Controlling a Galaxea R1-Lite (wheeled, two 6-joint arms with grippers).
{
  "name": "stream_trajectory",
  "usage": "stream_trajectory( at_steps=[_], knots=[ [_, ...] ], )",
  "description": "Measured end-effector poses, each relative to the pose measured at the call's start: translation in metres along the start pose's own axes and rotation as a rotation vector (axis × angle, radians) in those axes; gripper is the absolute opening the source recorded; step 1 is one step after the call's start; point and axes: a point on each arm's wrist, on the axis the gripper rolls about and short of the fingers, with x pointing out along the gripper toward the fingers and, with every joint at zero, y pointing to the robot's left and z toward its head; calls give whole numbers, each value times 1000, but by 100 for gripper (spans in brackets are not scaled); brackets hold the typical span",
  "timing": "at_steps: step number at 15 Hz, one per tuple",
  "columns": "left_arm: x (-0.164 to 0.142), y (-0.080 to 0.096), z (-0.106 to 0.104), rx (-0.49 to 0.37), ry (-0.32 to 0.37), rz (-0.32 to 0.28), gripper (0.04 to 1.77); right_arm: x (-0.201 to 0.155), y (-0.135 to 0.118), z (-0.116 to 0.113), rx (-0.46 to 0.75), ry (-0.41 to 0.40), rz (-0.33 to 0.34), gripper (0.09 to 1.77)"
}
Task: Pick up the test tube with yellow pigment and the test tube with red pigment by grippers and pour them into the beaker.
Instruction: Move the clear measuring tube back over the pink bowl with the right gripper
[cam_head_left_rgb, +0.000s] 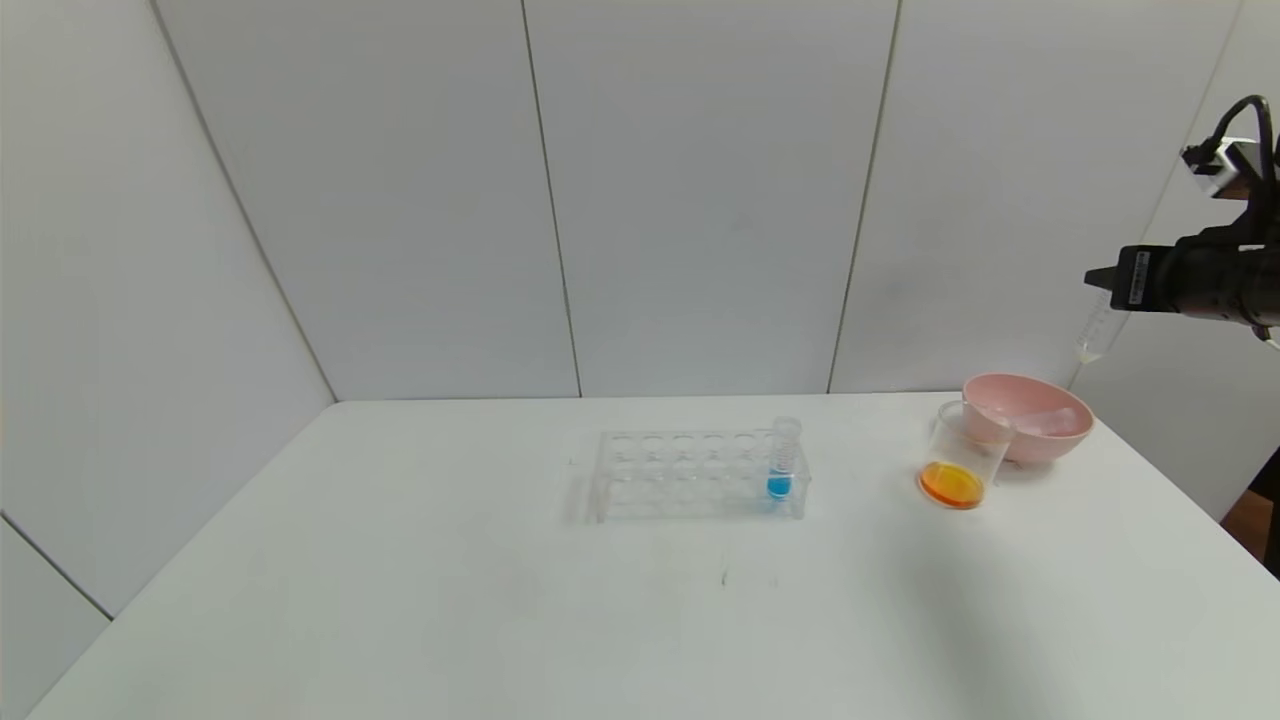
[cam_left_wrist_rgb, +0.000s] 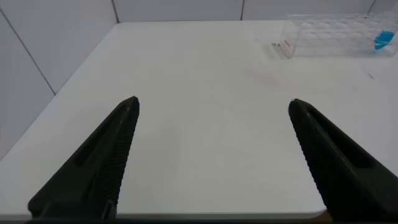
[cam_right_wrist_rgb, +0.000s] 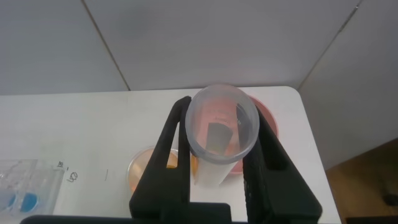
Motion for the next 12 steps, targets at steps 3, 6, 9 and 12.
stream_trajectory(
  at_steps=[3,6,9,12],
  knots=[
    [0,0,0,0,0,0,172,10,-11,-8,28,20,-81,54],
    [0,0,0,0,0,0,172,29,-20,-15,96,-23,-100,54],
    [0,0,0,0,0,0,172,51,-28,-29,100,-54,-156,54],
    [0,0,0,0,0,0,172,74,-31,-48,81,-98,-192,54]
  ],
)
